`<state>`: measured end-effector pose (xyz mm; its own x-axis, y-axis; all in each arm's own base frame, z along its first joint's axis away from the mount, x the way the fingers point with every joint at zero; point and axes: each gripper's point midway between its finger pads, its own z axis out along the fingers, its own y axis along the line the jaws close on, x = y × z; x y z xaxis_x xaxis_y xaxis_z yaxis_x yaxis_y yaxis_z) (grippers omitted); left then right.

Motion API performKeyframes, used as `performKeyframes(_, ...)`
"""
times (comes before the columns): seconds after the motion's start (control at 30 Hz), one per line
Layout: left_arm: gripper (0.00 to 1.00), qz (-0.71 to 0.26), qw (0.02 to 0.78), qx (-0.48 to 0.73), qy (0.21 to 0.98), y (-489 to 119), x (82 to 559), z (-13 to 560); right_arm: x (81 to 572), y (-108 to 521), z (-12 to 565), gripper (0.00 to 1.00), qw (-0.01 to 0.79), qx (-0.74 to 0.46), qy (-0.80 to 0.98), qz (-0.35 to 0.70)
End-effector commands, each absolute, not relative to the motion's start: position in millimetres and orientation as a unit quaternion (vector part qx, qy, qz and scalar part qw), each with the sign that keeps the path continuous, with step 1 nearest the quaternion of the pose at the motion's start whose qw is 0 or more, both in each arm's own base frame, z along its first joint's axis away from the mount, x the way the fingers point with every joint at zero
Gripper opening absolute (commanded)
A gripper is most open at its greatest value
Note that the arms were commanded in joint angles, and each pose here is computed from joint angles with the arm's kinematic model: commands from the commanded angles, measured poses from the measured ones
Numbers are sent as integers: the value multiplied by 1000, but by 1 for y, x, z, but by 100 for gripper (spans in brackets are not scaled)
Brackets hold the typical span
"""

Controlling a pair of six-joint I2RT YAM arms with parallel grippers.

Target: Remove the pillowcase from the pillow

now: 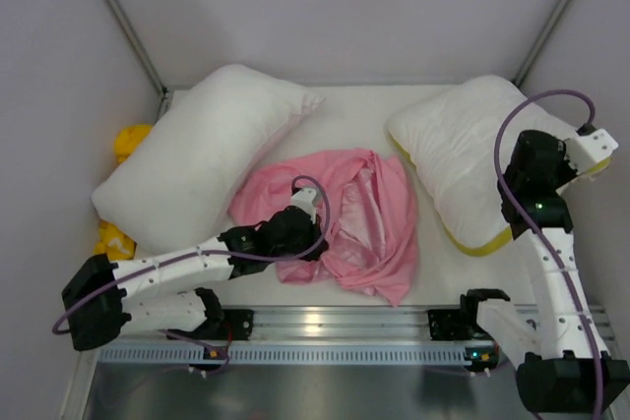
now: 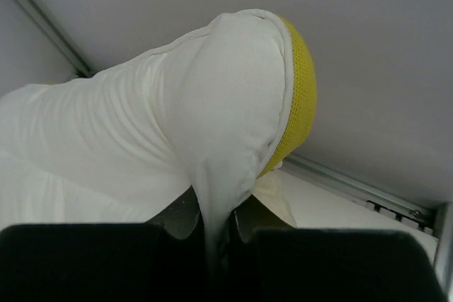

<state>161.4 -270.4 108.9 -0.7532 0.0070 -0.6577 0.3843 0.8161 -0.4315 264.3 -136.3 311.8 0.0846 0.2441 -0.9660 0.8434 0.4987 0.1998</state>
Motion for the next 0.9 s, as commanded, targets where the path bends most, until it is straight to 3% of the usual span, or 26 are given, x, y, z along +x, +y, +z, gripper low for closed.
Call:
performKeyframes(0.0,0,-334,350,133,865,-308,173,139,229,-156,322,6,607,476,568,-287)
performKeyframes(0.13,0,-357,348,151,853,-329,176,146,213,-158,329,32,613,478,557,-294)
performKeyframes(0.17,0,-360,348,154,852,-333,177,148,211,-159,334,49,614,478,555,-295)
performKeyframes(0.23,0,-357,346,162,852,-340,180,149,209,-158,347,68,614,473,559,-294)
performKeyframes(0.27,0,-356,353,168,848,-347,186,156,209,-158,352,93,613,472,561,-293)
performKeyframes(0.3,0,-353,355,171,848,-350,189,158,210,-158,357,99,611,471,564,-294)
performKeyframes(0.5,0,-363,368,199,833,-388,216,189,230,-152,375,100,579,431,622,-302)
performKeyframes(0.8,0,-434,346,236,798,-461,249,234,273,-81,364,100,636,311,701,-83)
performKeyframes(0.83,1,-442,358,233,789,-464,258,252,278,-68,362,99,636,290,713,-50)
performKeyframes(0.87,11,-436,357,228,794,-465,266,249,281,-60,360,99,635,277,721,-32)
